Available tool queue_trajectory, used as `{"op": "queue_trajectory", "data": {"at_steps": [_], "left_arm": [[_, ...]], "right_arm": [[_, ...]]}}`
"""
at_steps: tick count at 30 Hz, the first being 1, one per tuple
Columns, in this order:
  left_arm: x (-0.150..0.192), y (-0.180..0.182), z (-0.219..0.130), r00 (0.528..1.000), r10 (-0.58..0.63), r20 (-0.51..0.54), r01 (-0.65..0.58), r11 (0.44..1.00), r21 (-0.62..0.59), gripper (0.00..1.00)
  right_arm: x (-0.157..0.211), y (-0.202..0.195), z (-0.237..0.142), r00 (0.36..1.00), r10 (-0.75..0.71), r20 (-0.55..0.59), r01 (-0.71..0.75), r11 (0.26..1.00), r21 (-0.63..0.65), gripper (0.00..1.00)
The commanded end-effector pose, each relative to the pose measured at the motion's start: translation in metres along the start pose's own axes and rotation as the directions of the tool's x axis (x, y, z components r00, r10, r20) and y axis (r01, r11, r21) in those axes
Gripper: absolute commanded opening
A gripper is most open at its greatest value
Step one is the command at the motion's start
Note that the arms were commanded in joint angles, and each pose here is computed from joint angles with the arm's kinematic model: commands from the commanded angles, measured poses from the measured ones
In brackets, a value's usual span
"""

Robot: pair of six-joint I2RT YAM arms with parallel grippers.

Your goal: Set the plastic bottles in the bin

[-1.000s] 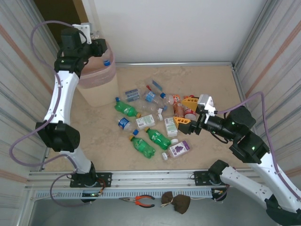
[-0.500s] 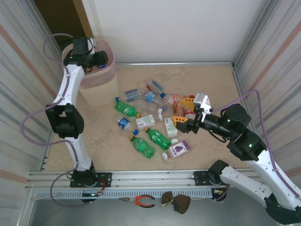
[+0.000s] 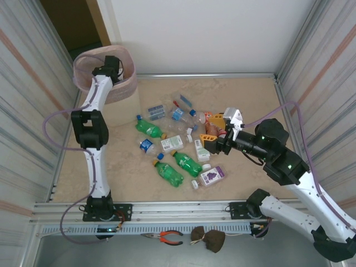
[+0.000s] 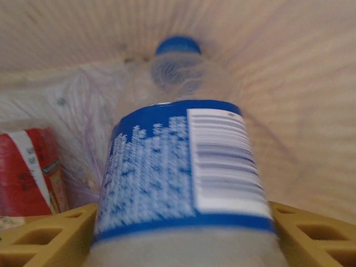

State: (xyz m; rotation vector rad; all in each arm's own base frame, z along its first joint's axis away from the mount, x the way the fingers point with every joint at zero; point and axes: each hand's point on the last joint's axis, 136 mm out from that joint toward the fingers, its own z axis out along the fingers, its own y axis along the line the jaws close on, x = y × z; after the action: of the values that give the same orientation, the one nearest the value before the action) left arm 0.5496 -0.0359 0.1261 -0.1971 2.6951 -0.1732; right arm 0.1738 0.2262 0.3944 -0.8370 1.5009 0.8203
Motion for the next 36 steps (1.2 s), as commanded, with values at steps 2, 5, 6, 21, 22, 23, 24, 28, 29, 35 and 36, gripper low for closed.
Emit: {"op": "queue_trajectory", "data": {"at_steps": [2, 5, 6, 21, 22, 23, 24, 28, 29, 35, 36], "left_arm": [[0.013, 0.004, 0.003, 0.997, 0.019, -0.069, -0.020, 1.000, -0.017, 0.73], [0.014, 0.001, 0.002, 0.997, 0.017, -0.072, -0.017, 1.000, -0.001, 0.78], [0.012, 0.000, -0.001, 0.998, 0.016, -0.064, -0.016, 1.000, 0.004, 0.80], [-0.022, -0.017, -0.087, 0.992, 0.025, 0.125, -0.035, 0.996, 0.084, 0.88], [-0.024, -0.017, -0.094, 0.990, 0.023, 0.139, -0.035, 0.995, 0.089, 0.88], [-0.026, -0.019, -0.102, 0.987, 0.024, 0.156, -0.039, 0.995, 0.093, 0.89], [-0.028, -0.019, -0.108, 0.986, 0.022, 0.167, -0.038, 0.995, 0.097, 0.89], [-0.034, -0.026, -0.146, 0.971, 0.024, 0.236, -0.056, 0.990, 0.132, 0.89], [-0.035, -0.029, -0.155, 0.967, 0.026, 0.252, -0.064, 0.987, 0.145, 0.89], [-0.034, -0.039, -0.209, 0.938, 0.051, 0.343, -0.121, 0.975, 0.186, 0.88], [-0.033, -0.042, -0.218, 0.932, 0.057, 0.359, -0.135, 0.971, 0.195, 0.88]], "right_arm": [[-0.001, -0.003, 0.003, 1.000, 0.000, 0.011, 0.000, 1.000, 0.014, 0.70], [0.004, -0.013, 0.005, 1.000, 0.022, -0.019, -0.021, 0.997, 0.069, 0.70], [0.005, -0.016, 0.005, 0.999, 0.028, -0.031, -0.025, 0.996, 0.086, 0.70], [0.024, -0.055, 0.008, 0.970, 0.198, -0.143, -0.148, 0.942, 0.302, 0.75], [0.025, -0.059, 0.007, 0.966, 0.214, -0.144, -0.159, 0.934, 0.318, 0.75], [0.027, -0.064, 0.006, 0.961, 0.237, -0.144, -0.177, 0.924, 0.338, 0.75], [0.029, -0.070, 0.005, 0.953, 0.264, -0.145, -0.198, 0.912, 0.360, 0.75], [0.039, -0.095, -0.002, 0.915, 0.380, -0.135, -0.291, 0.853, 0.434, 0.75], [0.043, -0.101, -0.004, 0.902, 0.412, -0.131, -0.317, 0.836, 0.448, 0.74], [0.071, -0.140, -0.012, 0.809, 0.578, -0.104, -0.439, 0.713, 0.547, 0.74], [0.080, -0.146, -0.011, 0.787, 0.606, -0.114, -0.450, 0.691, 0.566, 0.74]]}}
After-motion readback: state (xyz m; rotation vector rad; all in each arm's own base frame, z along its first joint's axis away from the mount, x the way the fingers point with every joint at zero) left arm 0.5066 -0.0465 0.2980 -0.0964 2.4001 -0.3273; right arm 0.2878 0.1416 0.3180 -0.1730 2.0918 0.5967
